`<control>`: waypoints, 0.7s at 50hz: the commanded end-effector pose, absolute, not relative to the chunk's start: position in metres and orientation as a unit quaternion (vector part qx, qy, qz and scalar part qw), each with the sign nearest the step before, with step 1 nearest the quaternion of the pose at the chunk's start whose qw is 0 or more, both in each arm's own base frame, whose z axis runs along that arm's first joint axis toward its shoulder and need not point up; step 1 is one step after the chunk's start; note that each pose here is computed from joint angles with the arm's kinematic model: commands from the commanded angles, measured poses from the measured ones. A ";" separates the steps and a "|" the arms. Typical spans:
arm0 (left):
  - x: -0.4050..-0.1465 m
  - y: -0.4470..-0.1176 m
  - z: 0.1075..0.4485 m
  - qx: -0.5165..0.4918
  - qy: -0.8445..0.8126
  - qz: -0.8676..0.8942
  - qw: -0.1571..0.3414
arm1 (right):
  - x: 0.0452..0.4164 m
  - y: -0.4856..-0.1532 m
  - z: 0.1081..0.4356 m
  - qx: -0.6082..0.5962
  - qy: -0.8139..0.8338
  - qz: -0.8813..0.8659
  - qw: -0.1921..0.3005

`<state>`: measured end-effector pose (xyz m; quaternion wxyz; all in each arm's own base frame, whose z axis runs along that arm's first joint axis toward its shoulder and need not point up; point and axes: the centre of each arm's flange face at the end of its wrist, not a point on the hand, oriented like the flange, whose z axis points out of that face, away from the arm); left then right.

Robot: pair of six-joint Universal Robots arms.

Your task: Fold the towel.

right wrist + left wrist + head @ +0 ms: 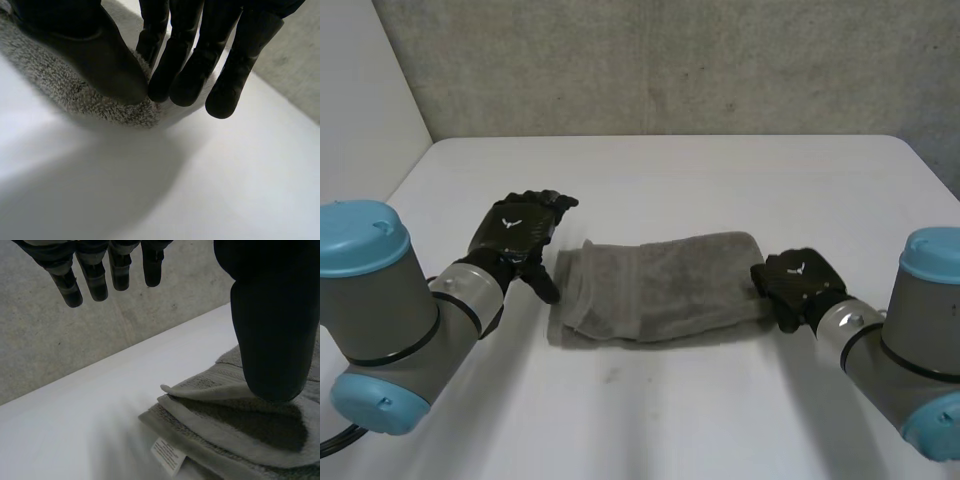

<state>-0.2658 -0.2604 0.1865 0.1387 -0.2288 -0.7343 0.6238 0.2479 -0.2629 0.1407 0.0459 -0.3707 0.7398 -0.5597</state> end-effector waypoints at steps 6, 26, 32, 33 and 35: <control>-0.261 -0.259 0.184 -0.226 -0.740 0.619 0.135 | 0.269 -0.264 0.160 -0.350 0.728 -0.585 0.074; -0.235 -0.275 0.224 -0.161 -0.716 0.668 0.121 | 0.389 -0.218 0.201 -0.453 0.597 -0.629 0.207; -0.222 -0.283 0.232 -0.120 -0.718 0.674 0.123 | 0.438 -0.177 0.175 -0.520 0.574 -0.575 0.265; -0.220 -0.285 0.232 -0.114 -0.719 0.674 0.126 | 0.444 -0.172 0.164 -0.531 0.578 -0.558 0.270; -0.219 -0.286 0.233 -0.110 -0.719 0.674 0.127 | 0.449 -0.167 0.155 -0.540 0.583 -0.542 0.273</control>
